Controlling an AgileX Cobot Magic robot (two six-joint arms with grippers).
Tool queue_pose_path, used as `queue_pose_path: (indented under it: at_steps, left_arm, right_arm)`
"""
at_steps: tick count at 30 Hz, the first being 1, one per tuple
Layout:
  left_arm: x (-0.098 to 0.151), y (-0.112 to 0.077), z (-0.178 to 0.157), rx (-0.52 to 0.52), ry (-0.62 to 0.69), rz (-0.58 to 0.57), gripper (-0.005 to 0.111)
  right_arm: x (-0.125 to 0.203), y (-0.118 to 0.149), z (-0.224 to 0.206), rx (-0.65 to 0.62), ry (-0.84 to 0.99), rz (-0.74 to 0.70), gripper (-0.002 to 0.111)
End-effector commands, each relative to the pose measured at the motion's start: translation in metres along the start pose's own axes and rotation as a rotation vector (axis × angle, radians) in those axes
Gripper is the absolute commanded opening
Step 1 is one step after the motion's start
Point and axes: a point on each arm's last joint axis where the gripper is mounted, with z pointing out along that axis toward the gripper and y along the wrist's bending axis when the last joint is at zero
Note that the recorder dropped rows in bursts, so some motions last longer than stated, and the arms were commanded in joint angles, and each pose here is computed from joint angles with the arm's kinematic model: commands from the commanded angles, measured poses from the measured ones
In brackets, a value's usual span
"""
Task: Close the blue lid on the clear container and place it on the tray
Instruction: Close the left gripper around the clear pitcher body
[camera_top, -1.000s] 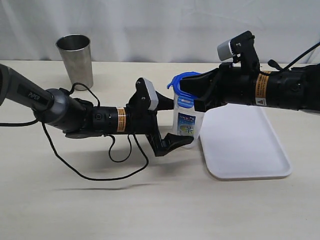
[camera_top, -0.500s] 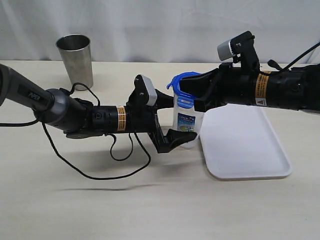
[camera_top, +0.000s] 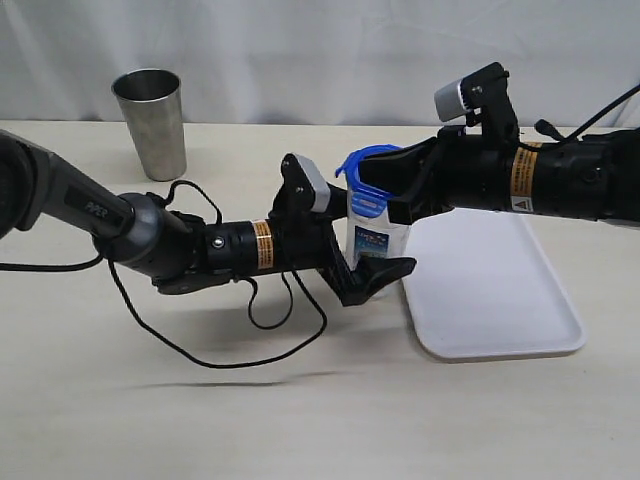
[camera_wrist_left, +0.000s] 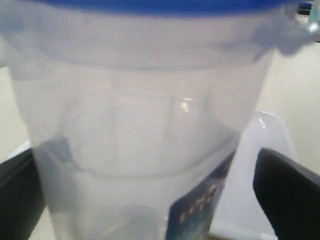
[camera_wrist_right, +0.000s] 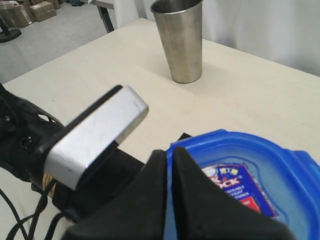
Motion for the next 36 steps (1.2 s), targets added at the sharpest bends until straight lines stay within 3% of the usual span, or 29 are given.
queue_pose_path:
  at_steps: [1, 19, 26, 33, 36]
  left_arm:
    - [0.0055, -0.0018, 0.0103, 0.011, -0.003, 0.006, 0.105]
    - [0.0025, -0.0002, 0.0103, -0.006, -0.036, -0.014, 0.105]
    - [0.0095, -0.0017, 0.0112, -0.002, 0.043, 0.003, 0.105]
    - [0.0093, -0.0023, 0.0117, -0.003, 0.041, 0.003, 0.105]
    - [0.0093, -0.0023, 0.0117, -0.003, 0.041, 0.003, 0.097]
  right_arm:
    - [0.0103, -0.0019, 0.0016, 0.018, 0.068, -0.009, 0.005]
    - [0.0073, -0.0020, 0.0000, 0.031, 0.057, -0.001, 0.005]
    - [0.0072, -0.0027, -0.0005, 0.042, 0.063, -0.005, 0.005]
    - [0.0075, -0.0031, -0.0006, 0.047, 0.065, -0.001, 0.005]
    - [0.0075, -0.0031, -0.0006, 0.047, 0.065, -0.001, 0.005]
